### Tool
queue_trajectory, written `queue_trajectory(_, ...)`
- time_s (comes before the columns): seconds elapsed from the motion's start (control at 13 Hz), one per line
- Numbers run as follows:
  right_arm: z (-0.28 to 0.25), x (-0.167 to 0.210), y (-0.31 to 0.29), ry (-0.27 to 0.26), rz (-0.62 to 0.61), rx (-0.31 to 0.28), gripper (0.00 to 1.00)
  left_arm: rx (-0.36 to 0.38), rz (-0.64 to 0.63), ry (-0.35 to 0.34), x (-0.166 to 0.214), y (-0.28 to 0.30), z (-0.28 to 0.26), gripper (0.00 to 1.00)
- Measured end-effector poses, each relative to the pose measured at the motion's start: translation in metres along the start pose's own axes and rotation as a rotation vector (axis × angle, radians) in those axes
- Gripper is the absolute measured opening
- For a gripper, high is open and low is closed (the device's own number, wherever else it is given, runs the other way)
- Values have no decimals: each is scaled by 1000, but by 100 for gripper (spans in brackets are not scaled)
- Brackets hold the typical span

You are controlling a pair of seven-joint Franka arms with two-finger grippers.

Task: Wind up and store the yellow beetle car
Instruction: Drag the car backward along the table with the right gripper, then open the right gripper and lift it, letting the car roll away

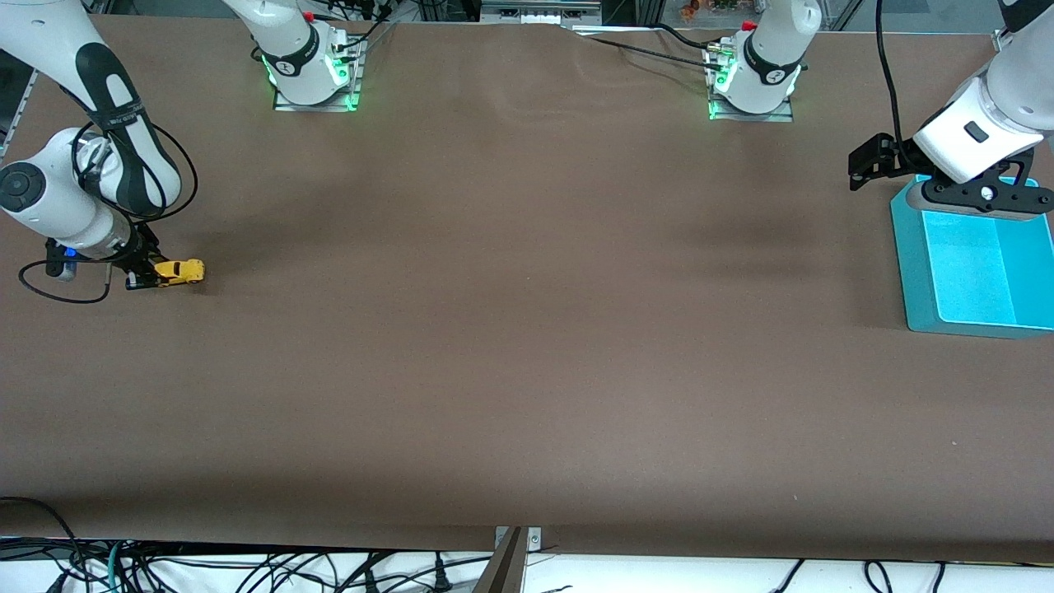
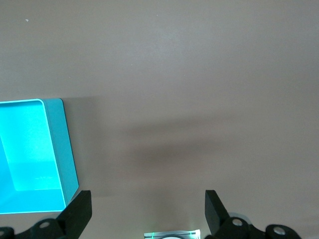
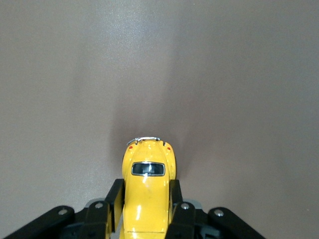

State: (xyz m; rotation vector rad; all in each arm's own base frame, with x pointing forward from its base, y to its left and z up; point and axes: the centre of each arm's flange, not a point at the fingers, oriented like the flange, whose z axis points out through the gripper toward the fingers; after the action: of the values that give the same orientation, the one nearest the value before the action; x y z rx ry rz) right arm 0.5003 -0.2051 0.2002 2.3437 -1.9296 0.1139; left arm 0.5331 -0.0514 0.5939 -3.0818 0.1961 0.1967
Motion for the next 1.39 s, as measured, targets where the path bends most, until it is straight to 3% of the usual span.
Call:
queue_trajectory(0.23, 1, 1, 0, 0, 1, -3, 47, 0, 0, 0, 0, 0, 0, 100)
queue_trajectory(0.62, -18, 16, -6, -24, 13, -57, 96, 0, 0, 0, 0, 0, 0, 100)
queue_trajectory(0.69, -33, 21, -13, -29, 15, -63, 100, 0, 0, 0, 0, 0, 0, 100)
queue_trajectory(0.93, -75, 17, -32, -32, -2, -43, 100, 0, 0, 0, 0, 0, 0, 100)
queue_trajectory(1.23, -122, -35, -53, -69, -45, -53, 100, 0, 0, -9, -1, 0, 1, 100)
queue_trajectory(1.39, -161, -49, -55, -73, -71, -27, 100, 0, -1, -11, -1, 0, 1, 100)
